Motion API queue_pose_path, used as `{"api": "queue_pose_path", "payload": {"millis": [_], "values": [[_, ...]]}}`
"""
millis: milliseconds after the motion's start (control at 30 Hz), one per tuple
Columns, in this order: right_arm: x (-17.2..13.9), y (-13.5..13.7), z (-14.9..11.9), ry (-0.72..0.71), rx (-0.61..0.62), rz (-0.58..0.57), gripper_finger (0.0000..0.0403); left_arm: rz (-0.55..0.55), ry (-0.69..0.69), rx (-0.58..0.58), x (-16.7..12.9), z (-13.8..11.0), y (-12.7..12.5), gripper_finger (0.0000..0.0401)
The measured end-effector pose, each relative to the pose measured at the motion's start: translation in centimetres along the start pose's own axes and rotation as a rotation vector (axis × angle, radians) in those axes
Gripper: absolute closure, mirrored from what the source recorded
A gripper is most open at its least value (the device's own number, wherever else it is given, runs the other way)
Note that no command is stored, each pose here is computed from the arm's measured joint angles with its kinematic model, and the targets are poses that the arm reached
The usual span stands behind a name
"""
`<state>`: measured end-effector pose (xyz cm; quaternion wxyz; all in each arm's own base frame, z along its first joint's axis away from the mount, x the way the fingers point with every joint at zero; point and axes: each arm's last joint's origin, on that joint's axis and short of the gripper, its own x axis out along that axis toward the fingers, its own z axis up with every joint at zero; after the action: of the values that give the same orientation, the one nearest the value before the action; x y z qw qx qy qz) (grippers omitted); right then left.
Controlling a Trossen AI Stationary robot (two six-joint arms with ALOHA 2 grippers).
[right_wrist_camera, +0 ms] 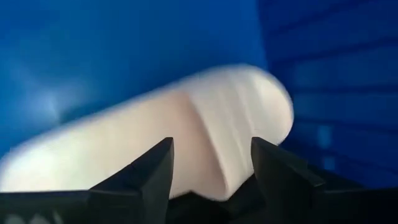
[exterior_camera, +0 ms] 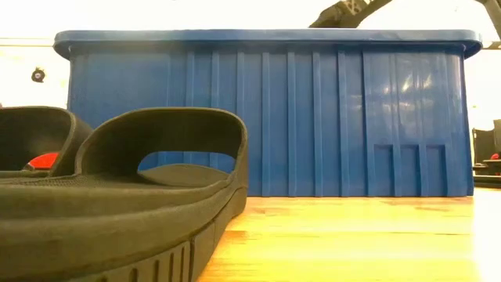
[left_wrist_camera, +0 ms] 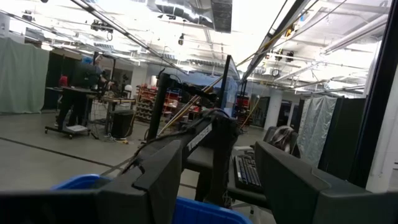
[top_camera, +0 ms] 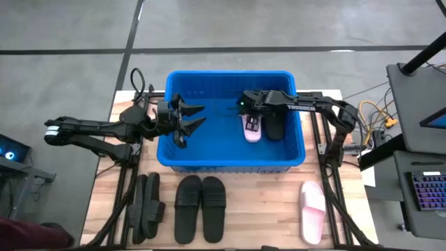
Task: Pick and place slides into bin
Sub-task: Put the pink slide into the blue container
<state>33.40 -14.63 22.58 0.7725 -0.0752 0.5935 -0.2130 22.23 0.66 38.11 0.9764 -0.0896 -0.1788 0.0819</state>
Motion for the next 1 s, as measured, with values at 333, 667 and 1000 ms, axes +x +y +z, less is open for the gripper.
{"api": "queue_pose_path", "payload": {"millis": [333, 667, 1000], "values": [[-12.3, 1.6, 1.8, -0.389, 0.11, 0.098, 0.0225, -0.005, 0.001, -0.052, 0.0, 0.0, 0.0, 0.0211], [-26.0, 8.8, -2.5, -0.734, -0.064, 0.068, 0.0232, -0.004, 0.011, -0.05, 0.1, -0.2, 0.0, 0.0212], [-30.1, 14.8, -10.3, -0.582, -0.119, 0.387, 0.0223, 0.001, 0.033, -0.049, 0.1, -0.4, 0.0, 0.0212]]}}
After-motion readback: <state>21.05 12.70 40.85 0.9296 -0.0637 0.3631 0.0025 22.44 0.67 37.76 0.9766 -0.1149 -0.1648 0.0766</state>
